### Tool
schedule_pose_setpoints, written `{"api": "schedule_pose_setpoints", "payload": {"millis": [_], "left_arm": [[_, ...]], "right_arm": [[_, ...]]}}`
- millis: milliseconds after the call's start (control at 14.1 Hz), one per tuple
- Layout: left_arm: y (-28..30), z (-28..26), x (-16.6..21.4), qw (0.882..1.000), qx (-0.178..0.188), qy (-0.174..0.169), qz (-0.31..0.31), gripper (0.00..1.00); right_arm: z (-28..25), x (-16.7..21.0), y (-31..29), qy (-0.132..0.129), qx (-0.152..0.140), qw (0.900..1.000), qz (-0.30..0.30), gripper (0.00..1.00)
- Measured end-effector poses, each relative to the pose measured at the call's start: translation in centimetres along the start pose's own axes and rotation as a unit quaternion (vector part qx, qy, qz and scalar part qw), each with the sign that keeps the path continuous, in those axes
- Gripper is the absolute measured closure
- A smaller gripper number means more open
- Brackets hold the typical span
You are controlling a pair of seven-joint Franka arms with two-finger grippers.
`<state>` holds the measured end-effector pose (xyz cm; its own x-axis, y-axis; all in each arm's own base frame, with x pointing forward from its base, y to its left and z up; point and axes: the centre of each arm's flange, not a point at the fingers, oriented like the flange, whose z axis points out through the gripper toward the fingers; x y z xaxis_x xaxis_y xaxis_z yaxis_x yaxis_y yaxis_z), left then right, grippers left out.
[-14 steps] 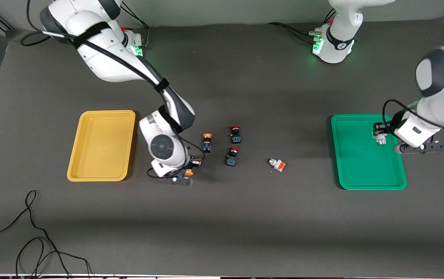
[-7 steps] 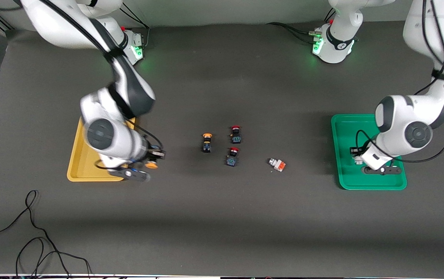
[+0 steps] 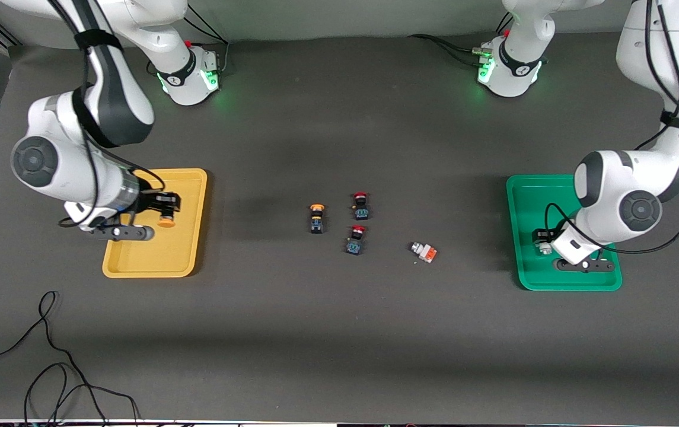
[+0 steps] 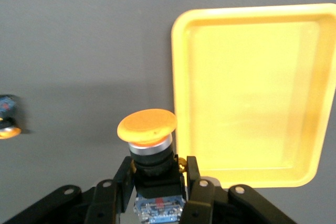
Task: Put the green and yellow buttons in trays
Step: 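Open both grippers over the trays and move the left gripper back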
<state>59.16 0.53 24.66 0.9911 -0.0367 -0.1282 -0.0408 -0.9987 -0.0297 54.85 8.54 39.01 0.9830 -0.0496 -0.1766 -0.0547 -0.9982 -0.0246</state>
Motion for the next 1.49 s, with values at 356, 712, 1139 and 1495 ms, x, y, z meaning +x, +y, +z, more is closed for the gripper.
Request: {"api": "schedule_pose_setpoints", "payload": {"millis": [356,712,1139,1495], "left_arm": [[-1.7,-13.5,1.4,1.000,0.007,-0.004,0.004,0.00],[0.5,-20.4,1.7,1.000,-0.006,0.006,0.012,0.00],[15.9,-19.3,1.5,0.999,-0.015,0.007,-0.036,0.00],[30.1,-9.3,1.4,0.999,-0.015,0.015,-0.037,0.00]], "right_arm": [[5.0,-0.8,2.3,0.016,0.003,1.000,-0.023,0.56],[9.4,-1.8,4.2,0.029,0.003,0.999,-0.038,0.56],[15.1,-2.6,6.9,0.042,-0.015,0.998,-0.047,0.56],[18.6,-1.9,7.5,0.043,-0.014,0.998,-0.047,0.56]]}}
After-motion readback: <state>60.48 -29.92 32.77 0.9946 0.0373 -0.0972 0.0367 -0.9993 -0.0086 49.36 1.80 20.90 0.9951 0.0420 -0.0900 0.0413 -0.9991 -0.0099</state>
